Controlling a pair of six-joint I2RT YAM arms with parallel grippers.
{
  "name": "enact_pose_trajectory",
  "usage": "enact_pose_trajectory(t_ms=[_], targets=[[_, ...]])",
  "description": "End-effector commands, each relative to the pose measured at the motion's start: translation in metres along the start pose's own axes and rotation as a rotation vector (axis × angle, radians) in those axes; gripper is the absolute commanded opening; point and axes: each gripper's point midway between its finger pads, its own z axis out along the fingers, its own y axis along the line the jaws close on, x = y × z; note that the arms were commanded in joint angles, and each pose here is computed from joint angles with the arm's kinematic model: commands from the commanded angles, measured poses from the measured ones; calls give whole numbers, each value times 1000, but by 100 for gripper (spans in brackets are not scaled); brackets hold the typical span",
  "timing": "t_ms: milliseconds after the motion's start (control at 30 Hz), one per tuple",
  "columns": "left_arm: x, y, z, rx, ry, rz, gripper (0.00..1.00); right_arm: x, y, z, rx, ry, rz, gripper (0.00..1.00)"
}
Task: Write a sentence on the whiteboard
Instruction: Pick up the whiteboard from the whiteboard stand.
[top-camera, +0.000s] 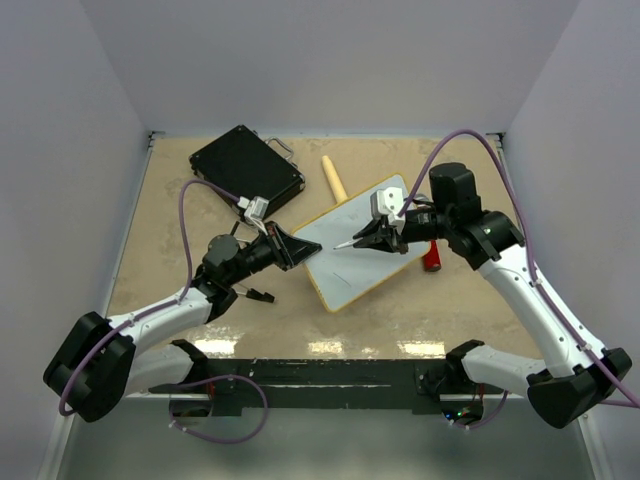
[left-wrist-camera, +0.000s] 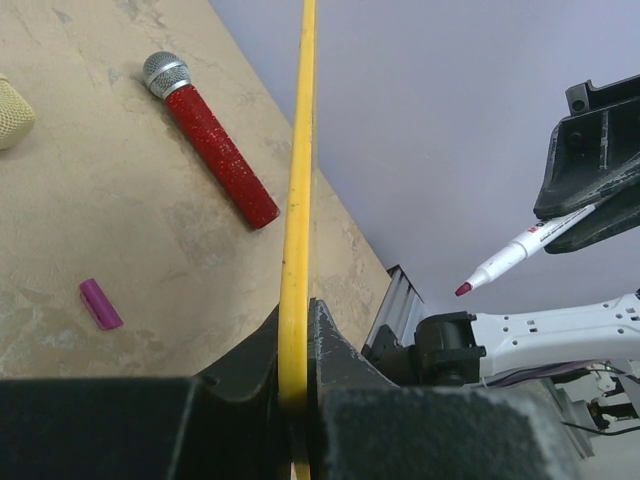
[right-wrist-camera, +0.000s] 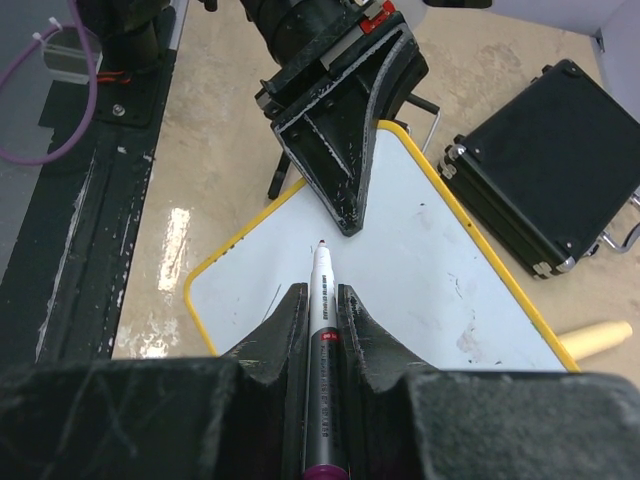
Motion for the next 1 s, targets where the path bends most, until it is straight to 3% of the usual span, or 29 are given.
enact_pose_trajectory(t_ms=[0,967], targets=[[-34,-45,2,162,-118,54,0,-12,-5,-6,29,-17,-46,0],[-38,-47,8,173,-117,54,0,-13,-6,-8,43,-12,-30,0]])
